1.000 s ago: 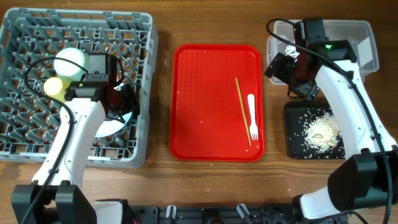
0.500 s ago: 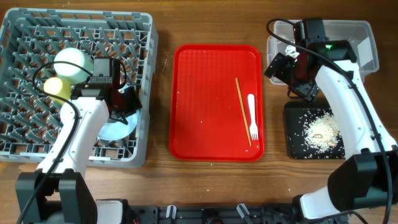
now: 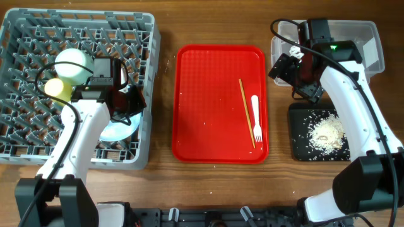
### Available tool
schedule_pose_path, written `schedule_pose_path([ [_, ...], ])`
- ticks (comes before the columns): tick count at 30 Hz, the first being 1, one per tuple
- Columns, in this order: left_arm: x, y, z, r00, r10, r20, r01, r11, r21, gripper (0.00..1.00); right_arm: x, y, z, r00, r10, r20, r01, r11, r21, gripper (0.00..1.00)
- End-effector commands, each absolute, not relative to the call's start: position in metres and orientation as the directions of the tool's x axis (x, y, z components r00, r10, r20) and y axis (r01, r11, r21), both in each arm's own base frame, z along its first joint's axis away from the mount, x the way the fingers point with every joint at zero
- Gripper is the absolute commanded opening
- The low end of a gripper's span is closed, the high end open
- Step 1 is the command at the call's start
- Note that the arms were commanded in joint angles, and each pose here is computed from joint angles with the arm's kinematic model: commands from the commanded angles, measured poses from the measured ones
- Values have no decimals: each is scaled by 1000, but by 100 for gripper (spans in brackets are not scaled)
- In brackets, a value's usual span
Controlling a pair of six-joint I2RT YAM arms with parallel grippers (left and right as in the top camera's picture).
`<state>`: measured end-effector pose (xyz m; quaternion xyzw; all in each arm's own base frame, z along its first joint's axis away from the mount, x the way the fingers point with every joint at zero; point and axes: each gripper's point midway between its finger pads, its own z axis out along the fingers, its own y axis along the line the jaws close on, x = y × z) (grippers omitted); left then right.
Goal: Sort waste into correct bins and load items into the dishwasher rack
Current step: 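Tilt the plate upright between the rack tines with the left gripper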
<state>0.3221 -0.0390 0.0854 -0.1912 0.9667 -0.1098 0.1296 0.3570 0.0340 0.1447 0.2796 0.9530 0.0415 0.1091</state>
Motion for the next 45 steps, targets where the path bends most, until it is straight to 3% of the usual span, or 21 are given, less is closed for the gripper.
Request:
schedule_pose_path([
  [1,321,-56,88,-907,-374,-194,-310,904,-293,4,354,34,143,-829,530,-180,513,848,135,100],
  [21,310,-41,78,-907,-386,-168,-353,915,-194,4,354,43,143,-835,529,-151,504,846,174,100],
  [34,308,-43,182,-848,-383,-366,-290,914,-283,4,354,44,144,-836,528,-150,502,846,181,100],
  [40,288,39,274,-567,-598,-567,-535,790,-298,4,354,44,143,-852,500,-156,474,863,174,100],
  [45,238,131,296,-282,-739,-611,-758,563,-331,4,360,44,145,-857,485,-177,455,871,184,100],
])
